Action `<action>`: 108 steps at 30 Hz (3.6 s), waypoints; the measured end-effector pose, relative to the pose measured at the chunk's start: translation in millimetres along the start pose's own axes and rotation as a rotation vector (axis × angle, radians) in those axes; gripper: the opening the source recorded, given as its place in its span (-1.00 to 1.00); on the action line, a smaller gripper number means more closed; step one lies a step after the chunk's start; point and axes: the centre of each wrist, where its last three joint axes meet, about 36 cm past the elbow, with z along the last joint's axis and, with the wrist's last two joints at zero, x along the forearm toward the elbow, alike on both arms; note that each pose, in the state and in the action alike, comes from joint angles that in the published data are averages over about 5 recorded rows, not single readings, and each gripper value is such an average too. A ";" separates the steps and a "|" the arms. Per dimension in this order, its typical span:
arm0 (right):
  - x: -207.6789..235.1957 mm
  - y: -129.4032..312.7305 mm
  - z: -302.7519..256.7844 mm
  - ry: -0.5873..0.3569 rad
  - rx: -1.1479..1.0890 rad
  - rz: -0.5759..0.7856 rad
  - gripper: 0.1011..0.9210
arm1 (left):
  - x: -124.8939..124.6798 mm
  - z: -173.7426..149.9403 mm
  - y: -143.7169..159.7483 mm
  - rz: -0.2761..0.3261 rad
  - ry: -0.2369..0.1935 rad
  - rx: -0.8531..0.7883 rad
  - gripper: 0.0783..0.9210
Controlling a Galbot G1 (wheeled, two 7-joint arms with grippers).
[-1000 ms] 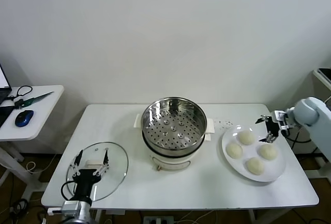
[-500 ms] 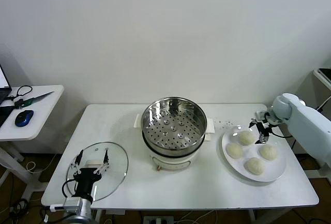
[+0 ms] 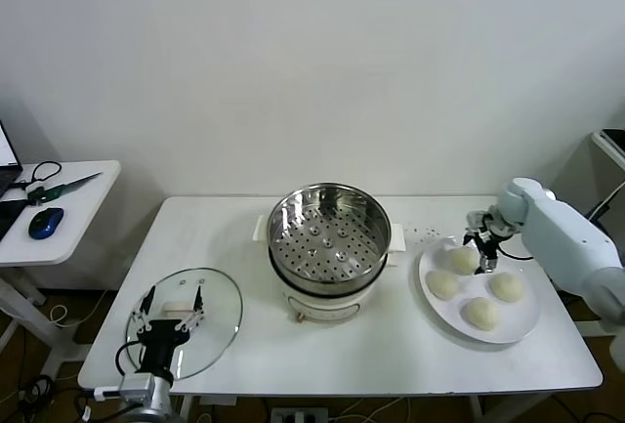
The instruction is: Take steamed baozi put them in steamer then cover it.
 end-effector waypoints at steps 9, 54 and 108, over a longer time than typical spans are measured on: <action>2.3 -5.8 -2.3 -0.003 -0.002 -0.014 0.60 | 1.1 1.4 1.3 -0.001 0.004 -0.004 0.77; 250.3 -91.7 -259.0 0.026 1.062 0.224 0.47 | 15.3 1.8 6.4 0.006 0.020 -0.023 0.77; 150.4 -57.0 -386.8 0.075 1.430 0.126 0.76 | 22.8 0.2 14.4 0.003 0.025 -0.044 0.77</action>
